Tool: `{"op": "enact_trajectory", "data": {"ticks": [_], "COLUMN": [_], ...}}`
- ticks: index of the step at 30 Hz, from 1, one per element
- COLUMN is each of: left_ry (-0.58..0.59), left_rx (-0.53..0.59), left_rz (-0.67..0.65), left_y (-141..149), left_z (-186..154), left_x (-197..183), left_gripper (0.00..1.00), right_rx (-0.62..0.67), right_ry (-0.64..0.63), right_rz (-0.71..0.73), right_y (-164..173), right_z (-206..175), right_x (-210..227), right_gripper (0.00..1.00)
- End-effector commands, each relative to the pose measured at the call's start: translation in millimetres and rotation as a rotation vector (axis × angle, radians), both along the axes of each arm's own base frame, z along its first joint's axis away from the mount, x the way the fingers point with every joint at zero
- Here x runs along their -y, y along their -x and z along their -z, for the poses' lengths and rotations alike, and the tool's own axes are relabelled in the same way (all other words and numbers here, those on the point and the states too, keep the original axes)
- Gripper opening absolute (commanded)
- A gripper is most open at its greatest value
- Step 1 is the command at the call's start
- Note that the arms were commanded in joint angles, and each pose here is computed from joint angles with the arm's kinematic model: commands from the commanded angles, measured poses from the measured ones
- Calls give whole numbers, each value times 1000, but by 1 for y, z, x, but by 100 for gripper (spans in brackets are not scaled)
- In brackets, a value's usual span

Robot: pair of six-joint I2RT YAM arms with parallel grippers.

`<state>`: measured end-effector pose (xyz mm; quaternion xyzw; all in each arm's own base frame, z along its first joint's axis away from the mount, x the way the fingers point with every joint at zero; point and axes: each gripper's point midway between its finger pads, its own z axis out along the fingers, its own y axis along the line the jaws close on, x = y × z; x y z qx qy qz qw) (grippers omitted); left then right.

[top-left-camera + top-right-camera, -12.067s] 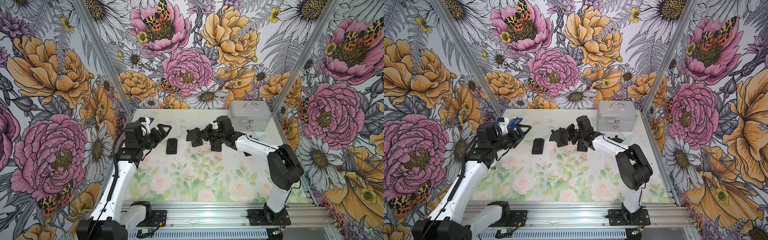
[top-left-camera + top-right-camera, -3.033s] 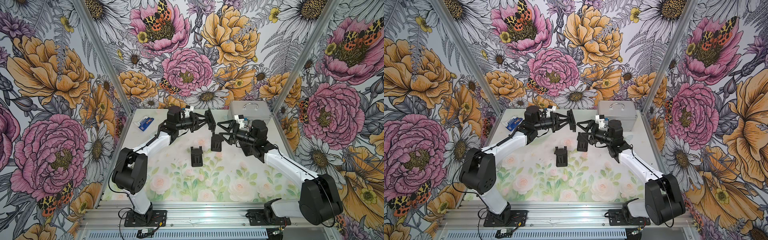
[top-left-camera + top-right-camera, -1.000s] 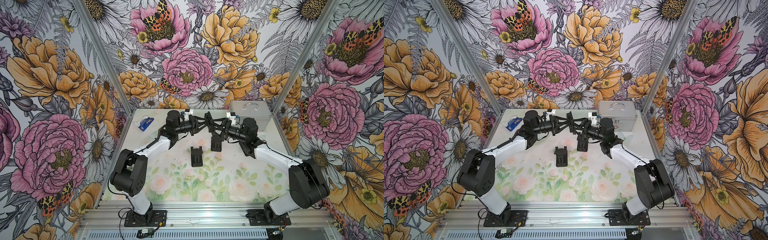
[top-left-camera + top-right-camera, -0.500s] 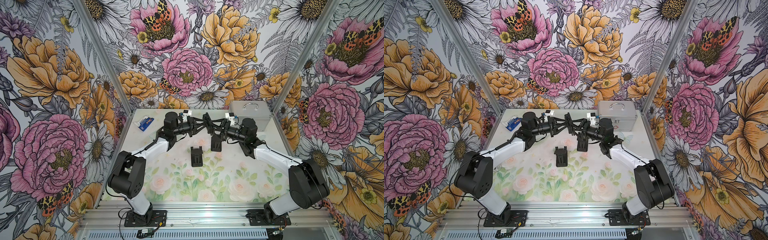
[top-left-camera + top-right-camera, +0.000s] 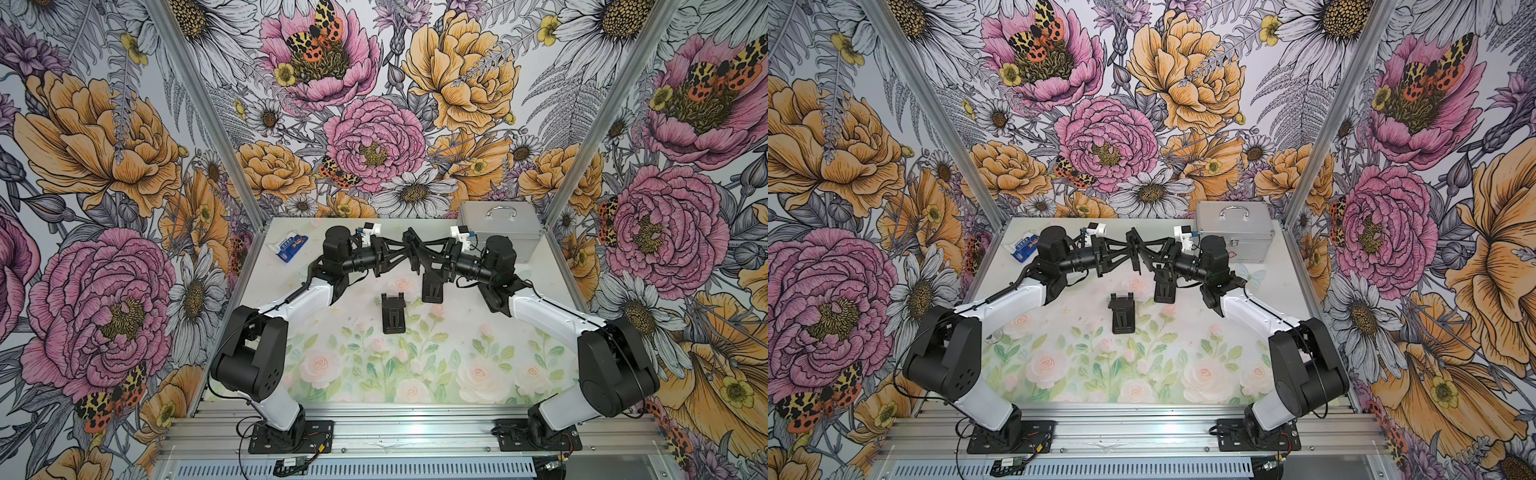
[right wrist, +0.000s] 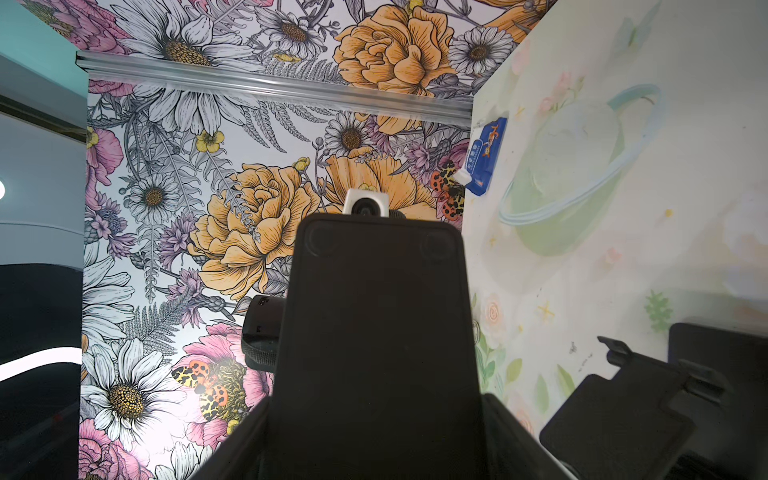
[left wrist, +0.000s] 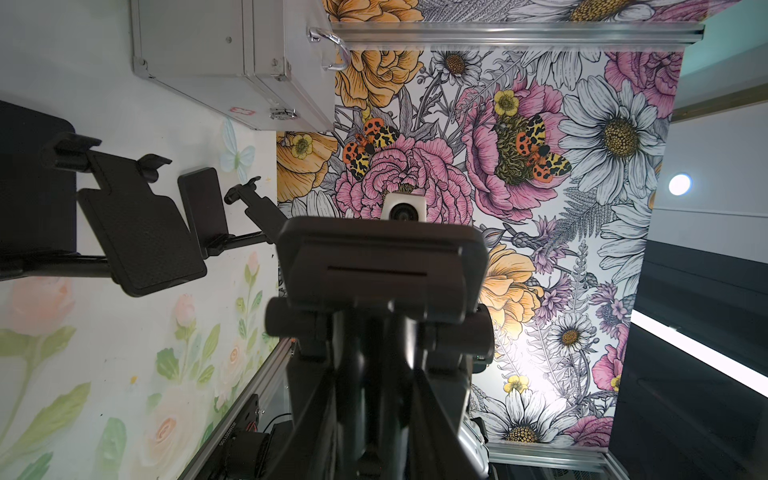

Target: Open the phone stand

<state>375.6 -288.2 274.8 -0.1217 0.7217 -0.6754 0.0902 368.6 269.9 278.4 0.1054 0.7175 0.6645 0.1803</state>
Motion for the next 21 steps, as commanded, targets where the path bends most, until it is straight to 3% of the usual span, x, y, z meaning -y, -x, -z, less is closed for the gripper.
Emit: {"op": "enact_trajectory", "data": {"ticks": [1, 21], "left_ry": [28, 34], "left_rx": [56, 61], "left_rz": [-34, -1], "left_y": [-1, 19], "left_z": [-23, -26], "left_x": [-24, -30], "left_gripper": [0, 0], "right_rx": [83, 78], "right_ry": [0, 19], "right_rz": [138, 152], "right_y": [-25, -42], "right_z": [-24, -22], "right_x": [30, 46], "right_gripper": [31, 30]}}
